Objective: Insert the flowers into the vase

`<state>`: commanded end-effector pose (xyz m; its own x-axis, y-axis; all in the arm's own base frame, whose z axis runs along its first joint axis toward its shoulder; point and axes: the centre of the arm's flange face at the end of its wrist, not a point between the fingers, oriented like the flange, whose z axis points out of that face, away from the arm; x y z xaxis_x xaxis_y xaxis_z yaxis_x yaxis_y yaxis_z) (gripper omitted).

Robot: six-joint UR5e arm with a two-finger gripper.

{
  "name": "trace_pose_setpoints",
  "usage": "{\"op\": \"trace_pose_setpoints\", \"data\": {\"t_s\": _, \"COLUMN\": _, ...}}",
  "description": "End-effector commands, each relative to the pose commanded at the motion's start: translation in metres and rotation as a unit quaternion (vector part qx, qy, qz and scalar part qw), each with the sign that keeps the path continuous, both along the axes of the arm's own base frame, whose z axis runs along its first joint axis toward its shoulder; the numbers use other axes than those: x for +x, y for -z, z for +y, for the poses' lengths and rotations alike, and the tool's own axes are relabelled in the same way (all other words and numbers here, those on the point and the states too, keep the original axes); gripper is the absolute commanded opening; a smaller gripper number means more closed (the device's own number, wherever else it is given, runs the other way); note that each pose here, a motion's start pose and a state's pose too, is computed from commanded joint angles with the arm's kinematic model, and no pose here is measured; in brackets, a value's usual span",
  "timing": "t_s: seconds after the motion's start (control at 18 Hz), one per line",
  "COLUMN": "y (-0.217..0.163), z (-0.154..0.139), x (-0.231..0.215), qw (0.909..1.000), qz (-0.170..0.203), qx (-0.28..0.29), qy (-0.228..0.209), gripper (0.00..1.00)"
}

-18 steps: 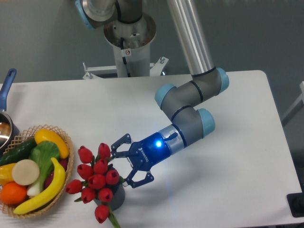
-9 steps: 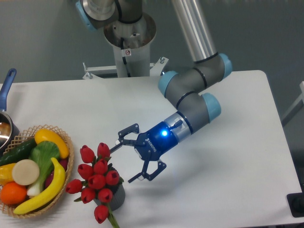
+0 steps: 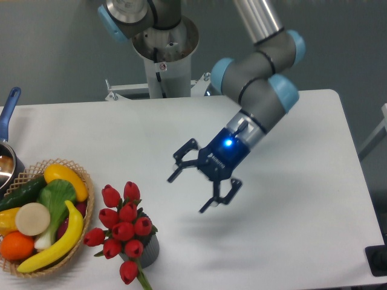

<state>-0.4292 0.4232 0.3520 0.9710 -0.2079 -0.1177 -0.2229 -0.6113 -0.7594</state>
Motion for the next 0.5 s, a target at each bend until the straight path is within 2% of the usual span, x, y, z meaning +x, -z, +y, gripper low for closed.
{"op": "trace_pose_setpoints", "data": {"t_s": 0.17, "y": -0.028, "z": -0.015, "x": -0.012, "qw": 0.9947, "qz": 0.069, "qx": -0.065, "qy": -0.041, "gripper": 1.00}}
{"op": "trace_pose_setpoints", "data": {"t_s": 0.33, "y": -0.045, "z": -0.044, "x": -0.022, "qw": 0.9745, "qz": 0.130, "qx": -0.153, "qy": -0.100, "gripper": 1.00}}
{"op": "trace_pose_setpoints", "data": {"t_s": 0.44, "y": -0.060, "z": -0.068, "x": -0.026, "qw": 0.9605, "qz": 0.145, "qx": -0.201, "qy": -0.127, "gripper": 1.00}}
{"op": "trace_pose_setpoints", "data": {"t_s": 0.5, "y": -0.067, "z": -0.085, "x": -0.031, "qw": 0.9560, "qz": 0.135, "qx": -0.220, "qy": -0.140, "gripper": 1.00}}
